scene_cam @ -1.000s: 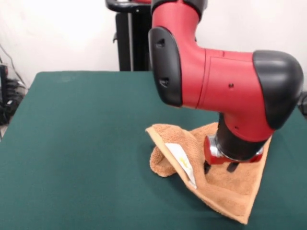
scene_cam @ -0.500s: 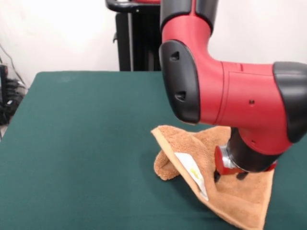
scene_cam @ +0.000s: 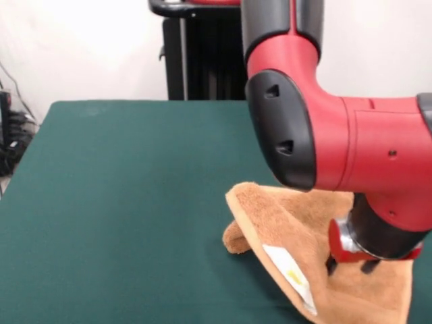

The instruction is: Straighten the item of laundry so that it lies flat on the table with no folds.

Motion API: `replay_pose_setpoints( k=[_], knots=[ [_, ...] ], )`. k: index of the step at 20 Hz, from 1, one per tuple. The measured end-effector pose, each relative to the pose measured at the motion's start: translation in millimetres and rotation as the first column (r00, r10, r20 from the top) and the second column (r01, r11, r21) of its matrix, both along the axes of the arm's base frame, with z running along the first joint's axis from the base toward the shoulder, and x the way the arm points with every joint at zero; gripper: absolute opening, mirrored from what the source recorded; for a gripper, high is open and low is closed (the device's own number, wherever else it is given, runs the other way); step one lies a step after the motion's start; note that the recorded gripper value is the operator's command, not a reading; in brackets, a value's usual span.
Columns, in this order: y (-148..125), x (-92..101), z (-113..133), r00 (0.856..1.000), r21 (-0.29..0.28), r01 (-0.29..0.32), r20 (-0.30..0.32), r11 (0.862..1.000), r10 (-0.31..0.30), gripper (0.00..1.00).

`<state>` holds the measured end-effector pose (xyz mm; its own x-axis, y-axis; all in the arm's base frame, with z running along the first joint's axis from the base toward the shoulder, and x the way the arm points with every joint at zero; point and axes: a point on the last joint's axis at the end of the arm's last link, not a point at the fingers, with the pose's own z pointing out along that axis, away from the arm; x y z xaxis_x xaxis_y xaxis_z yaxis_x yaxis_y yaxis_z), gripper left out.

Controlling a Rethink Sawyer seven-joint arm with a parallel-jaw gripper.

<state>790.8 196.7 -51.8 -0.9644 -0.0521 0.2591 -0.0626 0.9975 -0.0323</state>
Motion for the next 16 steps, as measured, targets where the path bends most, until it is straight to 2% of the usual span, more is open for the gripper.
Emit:
replay_pose_setpoints(
  k=[2, 7, 16],
  knots=[
    [9.4, 3.6, 0.2, 0.999, -0.001, 0.038, 0.02, 0.999, -0.038, 1.0],
    [24.7, 6.9, 1.7, 0.995, -0.004, 0.088, 0.046, 0.996, -0.088, 1.0],
    [57.6, 4.0, 1.7, 0.99, 0.006, 0.125, 0.067, 0.992, -0.126, 1.0]
  ],
)
